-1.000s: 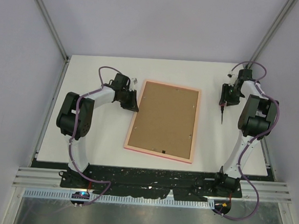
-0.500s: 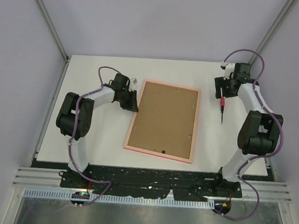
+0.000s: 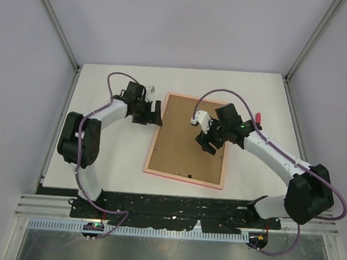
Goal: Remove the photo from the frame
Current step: Turn over the photo frame at the center of the board.
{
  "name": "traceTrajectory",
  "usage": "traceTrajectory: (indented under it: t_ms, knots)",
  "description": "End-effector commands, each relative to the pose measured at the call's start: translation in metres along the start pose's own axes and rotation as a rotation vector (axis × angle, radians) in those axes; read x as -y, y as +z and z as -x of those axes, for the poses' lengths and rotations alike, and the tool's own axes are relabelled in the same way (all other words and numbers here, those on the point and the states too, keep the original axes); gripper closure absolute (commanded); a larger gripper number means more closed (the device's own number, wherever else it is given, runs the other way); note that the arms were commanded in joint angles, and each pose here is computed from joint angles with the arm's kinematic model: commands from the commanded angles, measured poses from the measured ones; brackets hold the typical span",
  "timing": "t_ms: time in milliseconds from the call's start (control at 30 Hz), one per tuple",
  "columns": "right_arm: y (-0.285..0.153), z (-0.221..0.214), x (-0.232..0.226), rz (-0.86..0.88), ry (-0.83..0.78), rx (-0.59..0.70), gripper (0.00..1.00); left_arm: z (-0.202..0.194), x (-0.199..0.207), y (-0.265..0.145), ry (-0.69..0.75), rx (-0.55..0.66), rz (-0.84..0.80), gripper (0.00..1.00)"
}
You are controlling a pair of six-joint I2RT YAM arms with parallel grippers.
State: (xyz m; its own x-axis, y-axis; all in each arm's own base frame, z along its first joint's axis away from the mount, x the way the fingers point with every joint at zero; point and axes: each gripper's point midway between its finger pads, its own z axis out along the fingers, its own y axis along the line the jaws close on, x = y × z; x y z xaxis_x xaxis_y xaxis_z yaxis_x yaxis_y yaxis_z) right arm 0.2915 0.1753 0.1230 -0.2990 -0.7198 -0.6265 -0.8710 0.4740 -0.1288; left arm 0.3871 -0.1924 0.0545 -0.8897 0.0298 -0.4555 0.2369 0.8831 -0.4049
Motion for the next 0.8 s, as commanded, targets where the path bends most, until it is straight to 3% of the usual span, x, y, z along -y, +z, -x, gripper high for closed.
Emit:
traceTrajectory:
  t_ms: [0, 133, 300, 567, 767]
  knots:
    - [0.004, 0.008, -0.057, 0.163, -0.113, 0.009, 0.29, 0.039, 0.015, -0.051, 0.130, 0.156, -0.007, 0.09]
    - [0.012, 0.014, -0.095, 0.258, -0.165, 0.011, 0.30, 0.052, 0.018, -0.081, 0.226, 0.227, 0.016, 0.00]
    - [0.022, 0.002, -0.134, 0.335, -0.223, -0.024, 0.30, 0.047, 0.018, -0.107, 0.341, 0.253, 0.042, 0.00]
    - [0.040, -0.034, -0.173, 0.367, -0.303, -0.143, 0.33, 0.013, -0.009, -0.137, 0.326, 0.259, 0.064, 0.00]
    - [0.047, -0.049, -0.165, 0.301, -0.315, -0.205, 0.35, -0.007, -0.024, -0.161, 0.347, 0.282, 0.097, 0.00]
